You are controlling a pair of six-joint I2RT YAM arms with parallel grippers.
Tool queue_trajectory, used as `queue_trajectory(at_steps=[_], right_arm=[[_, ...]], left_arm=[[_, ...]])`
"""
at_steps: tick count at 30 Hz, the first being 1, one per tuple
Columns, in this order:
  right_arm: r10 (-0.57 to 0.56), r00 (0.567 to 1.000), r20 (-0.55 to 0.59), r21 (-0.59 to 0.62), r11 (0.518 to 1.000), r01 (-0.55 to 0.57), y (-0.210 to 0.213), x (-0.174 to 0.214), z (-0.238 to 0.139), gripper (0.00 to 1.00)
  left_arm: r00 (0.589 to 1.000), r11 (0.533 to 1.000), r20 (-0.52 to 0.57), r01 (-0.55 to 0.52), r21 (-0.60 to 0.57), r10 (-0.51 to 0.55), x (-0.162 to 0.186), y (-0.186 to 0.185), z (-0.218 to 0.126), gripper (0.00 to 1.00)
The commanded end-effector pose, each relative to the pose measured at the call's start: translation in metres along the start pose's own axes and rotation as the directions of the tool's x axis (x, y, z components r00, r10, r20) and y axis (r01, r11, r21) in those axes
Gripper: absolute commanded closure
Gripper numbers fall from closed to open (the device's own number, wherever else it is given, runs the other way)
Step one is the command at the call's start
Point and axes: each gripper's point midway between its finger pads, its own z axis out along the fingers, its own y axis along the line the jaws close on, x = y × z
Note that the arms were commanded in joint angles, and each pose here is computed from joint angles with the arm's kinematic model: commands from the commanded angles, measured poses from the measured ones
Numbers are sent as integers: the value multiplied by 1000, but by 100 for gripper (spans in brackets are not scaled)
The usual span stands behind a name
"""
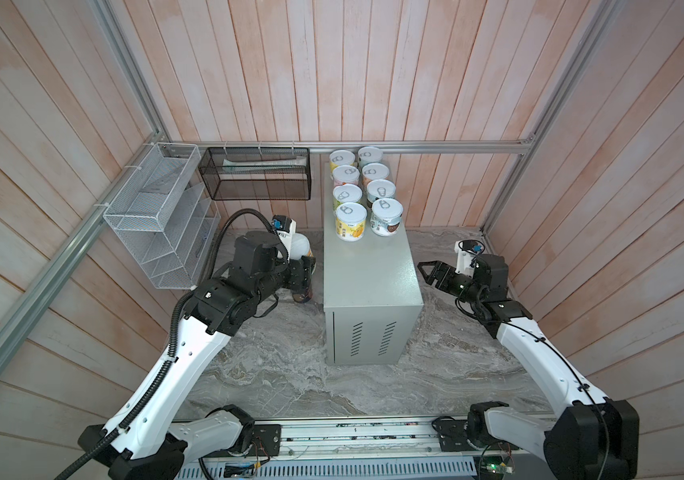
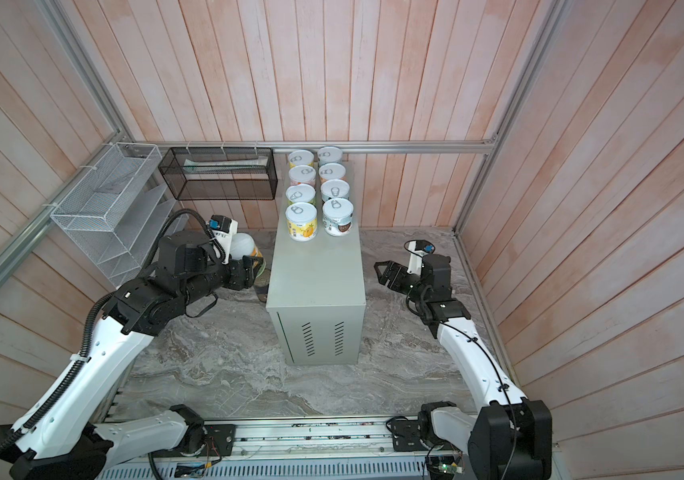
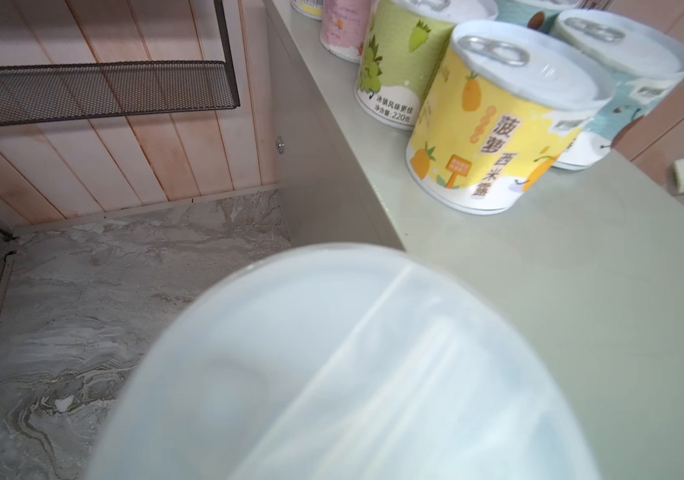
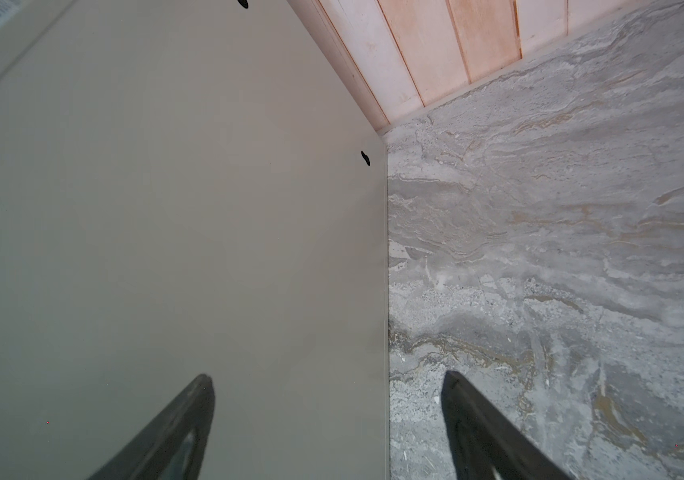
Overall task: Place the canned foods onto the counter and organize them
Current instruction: 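Lift the white-lidded can up over the cabinet top with the left gripper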
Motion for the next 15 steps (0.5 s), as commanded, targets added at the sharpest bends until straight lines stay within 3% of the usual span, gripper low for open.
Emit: queue_trajectory(at_steps=[1, 8, 15], right_arm=[[-39, 998, 44, -3, 999, 40, 9, -19, -6, 15], [-60, 996, 63, -16, 998, 61, 16, -28, -8, 15], [-88, 994, 60, 91, 992, 83, -3, -32, -11, 15]], left_arm=[[988, 1000, 150, -31, -1, 31, -48, -4, -24, 100], [978, 996, 196, -84, 34, 76, -78, -25, -29, 100], [969, 981, 187, -179, 80, 162, -85, -63, -14, 100]])
